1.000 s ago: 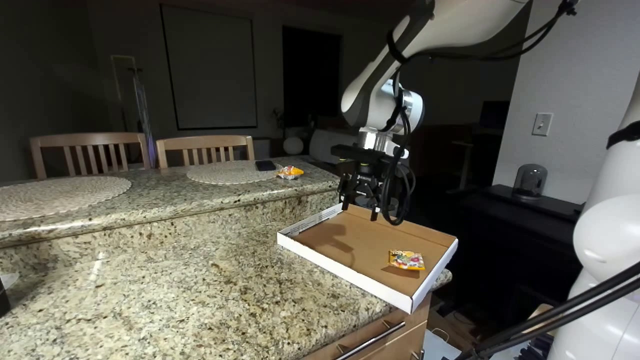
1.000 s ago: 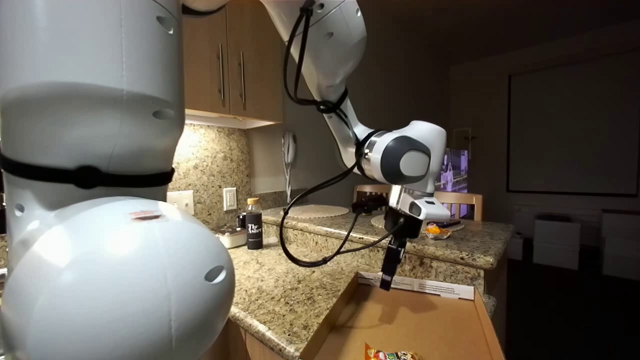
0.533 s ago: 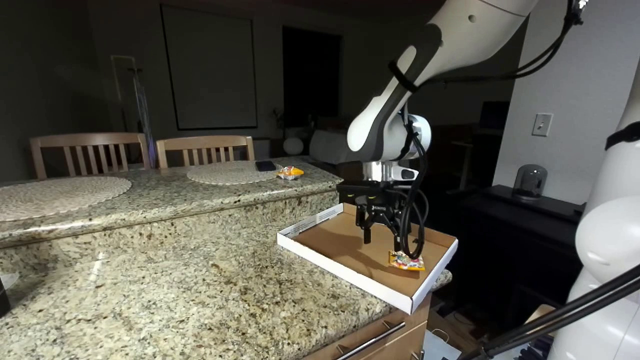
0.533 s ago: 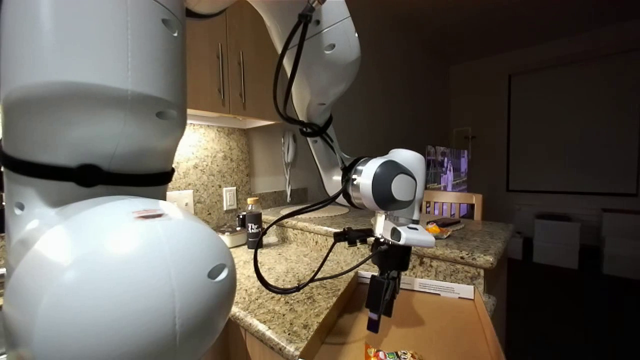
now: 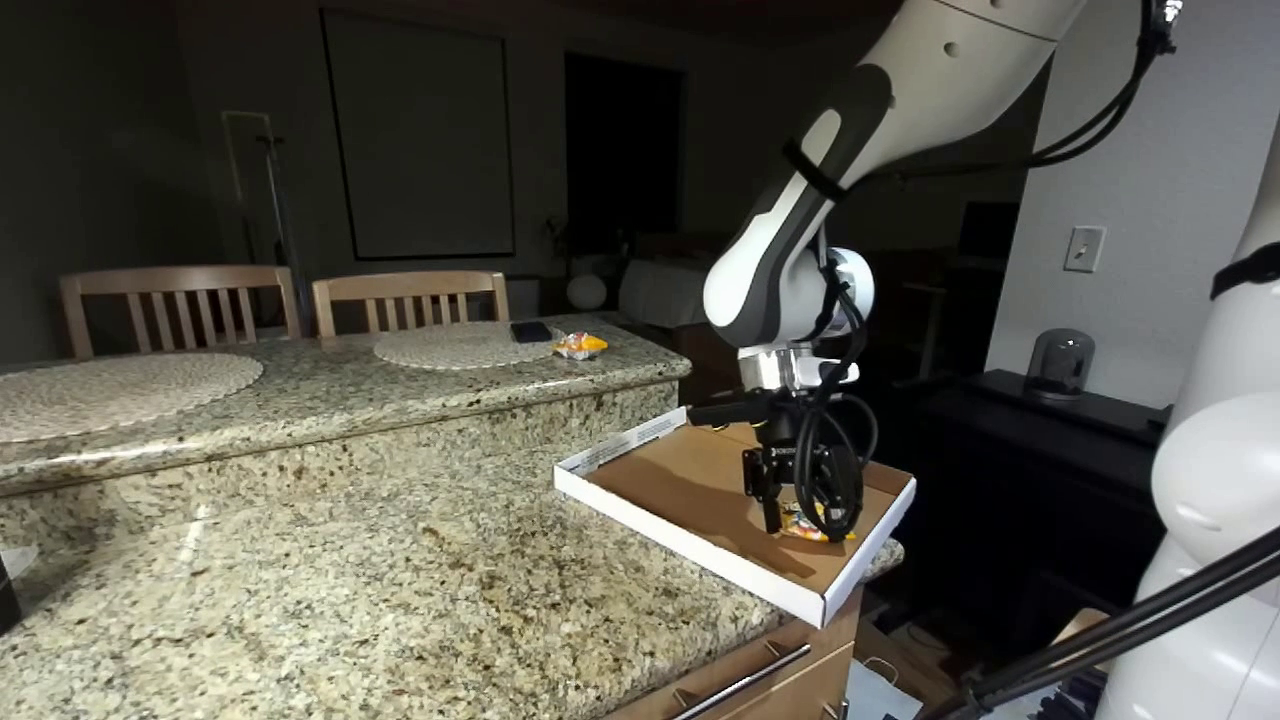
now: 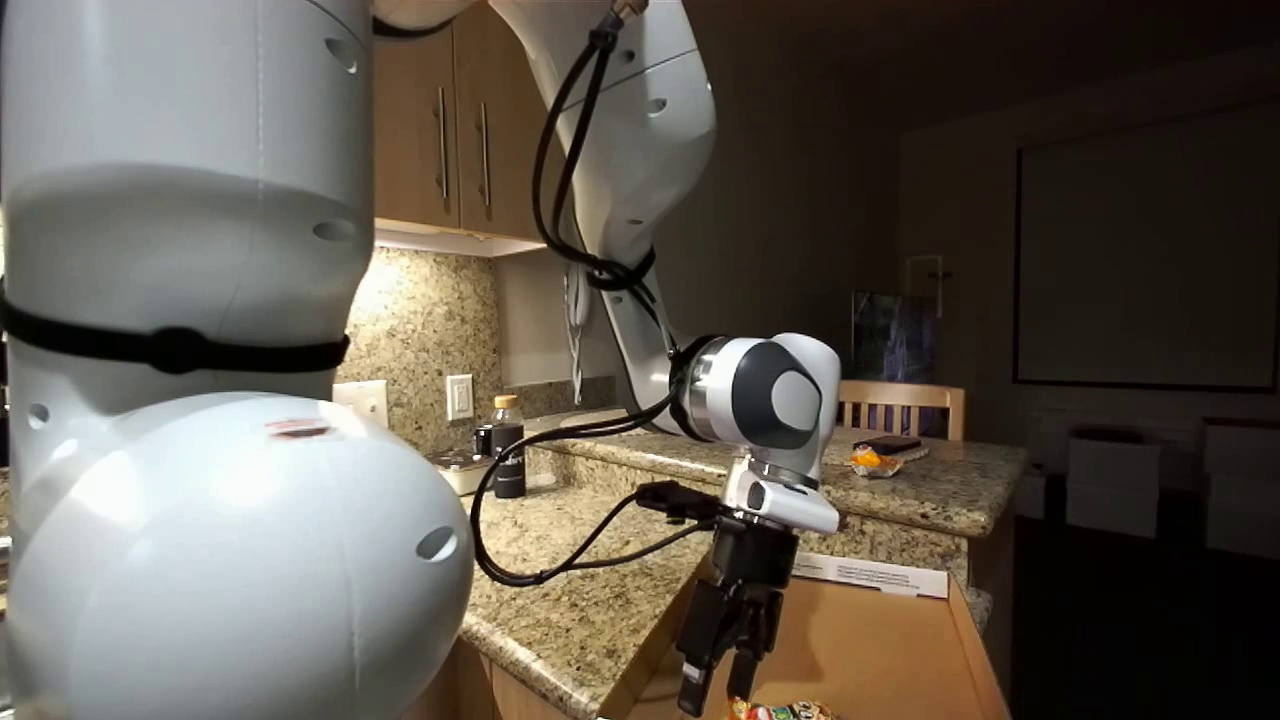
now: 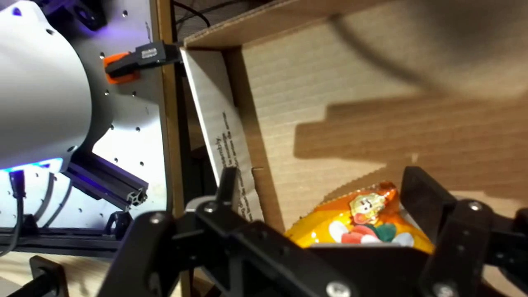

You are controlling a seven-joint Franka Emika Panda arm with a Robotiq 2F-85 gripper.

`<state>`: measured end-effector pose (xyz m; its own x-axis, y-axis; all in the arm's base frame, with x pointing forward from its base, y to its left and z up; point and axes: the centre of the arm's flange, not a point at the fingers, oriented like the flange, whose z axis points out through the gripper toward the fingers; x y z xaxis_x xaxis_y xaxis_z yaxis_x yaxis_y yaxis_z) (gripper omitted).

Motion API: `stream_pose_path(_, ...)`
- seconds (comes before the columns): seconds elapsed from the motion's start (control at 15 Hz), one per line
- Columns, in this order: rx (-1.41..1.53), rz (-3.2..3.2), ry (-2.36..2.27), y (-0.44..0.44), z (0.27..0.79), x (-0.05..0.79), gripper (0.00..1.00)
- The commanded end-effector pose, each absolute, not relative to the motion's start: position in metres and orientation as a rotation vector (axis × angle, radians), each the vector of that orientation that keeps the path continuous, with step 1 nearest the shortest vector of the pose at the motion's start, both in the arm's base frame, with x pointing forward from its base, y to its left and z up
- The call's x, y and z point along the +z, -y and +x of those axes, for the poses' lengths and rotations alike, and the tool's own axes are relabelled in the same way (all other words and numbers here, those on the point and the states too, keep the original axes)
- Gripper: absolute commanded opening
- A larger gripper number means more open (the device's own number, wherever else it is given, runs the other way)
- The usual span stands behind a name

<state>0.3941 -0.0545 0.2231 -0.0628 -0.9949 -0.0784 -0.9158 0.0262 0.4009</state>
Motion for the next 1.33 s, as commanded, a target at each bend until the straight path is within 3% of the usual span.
stream_pose_path(0.0,-0.440,1.906,2.127,0.055,0.380,0.229,1.00)
stream_pose_path(1.27,0.010,1.869,2.217,0.064,0.390,0.215,1.00)
